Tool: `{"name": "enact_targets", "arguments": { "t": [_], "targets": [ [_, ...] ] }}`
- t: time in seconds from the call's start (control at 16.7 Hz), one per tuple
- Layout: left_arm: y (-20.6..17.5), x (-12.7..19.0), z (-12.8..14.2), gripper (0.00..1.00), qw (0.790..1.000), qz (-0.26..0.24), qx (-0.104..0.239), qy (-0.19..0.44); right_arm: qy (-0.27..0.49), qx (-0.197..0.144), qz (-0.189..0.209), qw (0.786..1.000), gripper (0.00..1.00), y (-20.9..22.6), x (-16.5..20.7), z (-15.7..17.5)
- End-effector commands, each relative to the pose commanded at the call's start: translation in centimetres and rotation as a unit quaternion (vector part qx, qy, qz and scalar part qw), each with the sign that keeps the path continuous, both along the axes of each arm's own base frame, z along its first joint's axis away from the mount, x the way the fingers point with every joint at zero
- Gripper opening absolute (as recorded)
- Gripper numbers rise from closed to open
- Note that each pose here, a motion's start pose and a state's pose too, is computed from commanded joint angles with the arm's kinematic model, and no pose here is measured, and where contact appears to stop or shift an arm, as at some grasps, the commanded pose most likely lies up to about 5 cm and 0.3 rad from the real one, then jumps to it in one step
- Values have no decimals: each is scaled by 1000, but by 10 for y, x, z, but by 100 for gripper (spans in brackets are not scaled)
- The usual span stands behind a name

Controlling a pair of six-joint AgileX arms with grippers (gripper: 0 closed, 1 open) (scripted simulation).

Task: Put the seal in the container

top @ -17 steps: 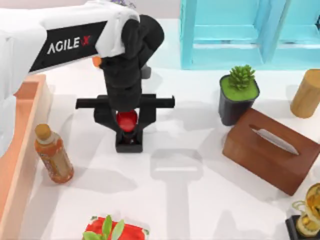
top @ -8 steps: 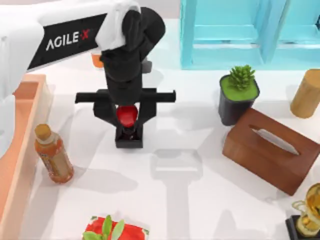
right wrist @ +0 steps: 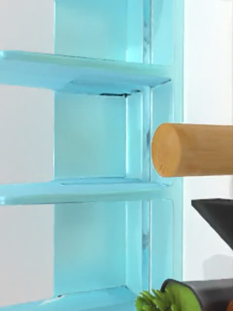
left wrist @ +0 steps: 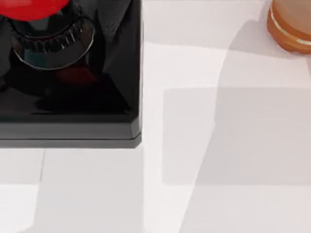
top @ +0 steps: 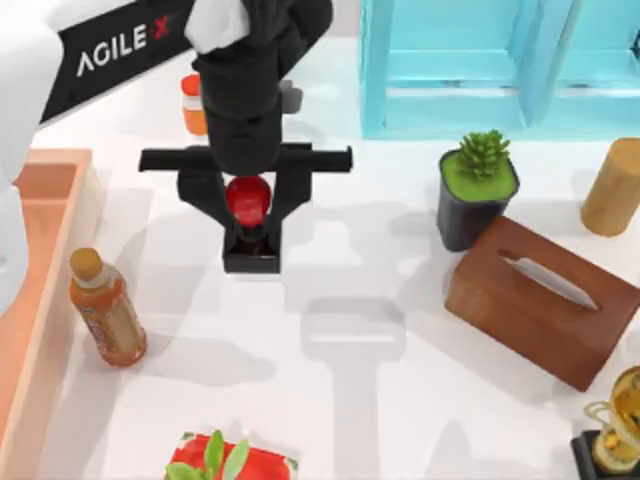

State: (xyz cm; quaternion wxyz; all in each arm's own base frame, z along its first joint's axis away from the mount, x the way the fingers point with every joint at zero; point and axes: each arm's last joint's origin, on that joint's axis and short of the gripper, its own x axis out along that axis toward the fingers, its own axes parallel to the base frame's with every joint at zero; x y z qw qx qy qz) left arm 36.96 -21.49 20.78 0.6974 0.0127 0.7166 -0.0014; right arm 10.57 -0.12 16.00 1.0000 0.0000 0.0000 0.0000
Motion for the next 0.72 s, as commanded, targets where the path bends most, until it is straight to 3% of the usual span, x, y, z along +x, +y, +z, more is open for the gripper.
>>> {"name": "enact_targets", "arguments": {
  "t": [0.3,0.72],
  "targets": [
    [3,-3,40,0,1000,0,-8,-13,0,0,0,1000,100,0,0,0],
    [18,2,42,0,1000,-1,-6,-10,0,0,0,1000,100,0,0,0]
  ]
}}
